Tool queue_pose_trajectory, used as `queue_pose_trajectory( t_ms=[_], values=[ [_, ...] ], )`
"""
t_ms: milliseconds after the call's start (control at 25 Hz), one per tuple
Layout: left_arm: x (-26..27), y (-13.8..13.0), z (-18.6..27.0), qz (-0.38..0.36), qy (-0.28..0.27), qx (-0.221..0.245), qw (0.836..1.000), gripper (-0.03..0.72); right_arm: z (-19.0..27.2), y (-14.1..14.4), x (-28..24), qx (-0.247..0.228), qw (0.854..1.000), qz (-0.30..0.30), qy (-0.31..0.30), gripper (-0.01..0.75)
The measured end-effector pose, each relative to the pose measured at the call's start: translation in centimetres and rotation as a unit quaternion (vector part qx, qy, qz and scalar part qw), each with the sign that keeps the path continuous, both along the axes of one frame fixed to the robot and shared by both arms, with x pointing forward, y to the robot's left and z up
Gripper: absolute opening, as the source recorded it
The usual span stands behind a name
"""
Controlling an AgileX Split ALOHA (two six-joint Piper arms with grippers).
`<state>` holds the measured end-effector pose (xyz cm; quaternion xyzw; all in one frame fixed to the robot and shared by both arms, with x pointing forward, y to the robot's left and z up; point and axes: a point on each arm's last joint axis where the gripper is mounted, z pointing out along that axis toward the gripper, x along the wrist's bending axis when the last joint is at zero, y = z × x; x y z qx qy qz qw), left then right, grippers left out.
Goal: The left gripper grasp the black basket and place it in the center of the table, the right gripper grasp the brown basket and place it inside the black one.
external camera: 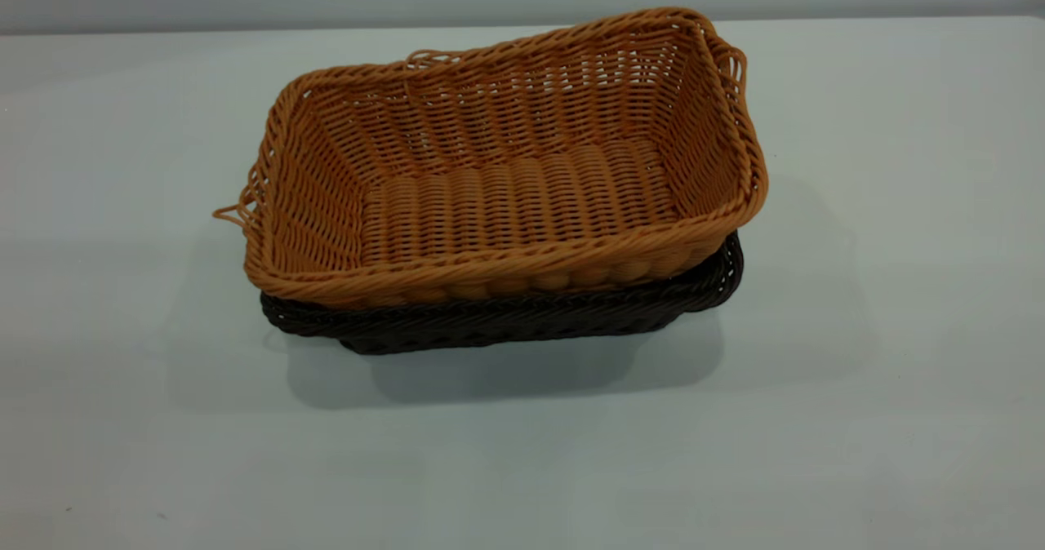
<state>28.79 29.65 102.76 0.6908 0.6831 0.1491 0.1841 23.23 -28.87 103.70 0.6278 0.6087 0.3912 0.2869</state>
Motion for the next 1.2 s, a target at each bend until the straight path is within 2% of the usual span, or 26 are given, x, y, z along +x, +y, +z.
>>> queue_pose_trajectory(
  t_ms=[240, 520, 1200],
  values=[
    [-3.2, 0.2, 0.7, 0.005, -0.106, -0.003, 0.994, 0.474, 0.0, 0.0, 0.0, 0.001, 1.000, 0.001, 0.000, 0.575],
    [-6.3, 0.3, 0.6, 0.005, -0.210, -0.007, 0.978, 0.474, 0.0, 0.0, 0.0, 0.001, 1.000, 0.001, 0.000, 0.575],
    [-6.5, 0.3, 0.6, 0.004, -0.215, -0.006, 0.977, 0.474, 0.0, 0.0, 0.0, 0.002, 1.000, 0.001, 0.000, 0.575]
  ],
)
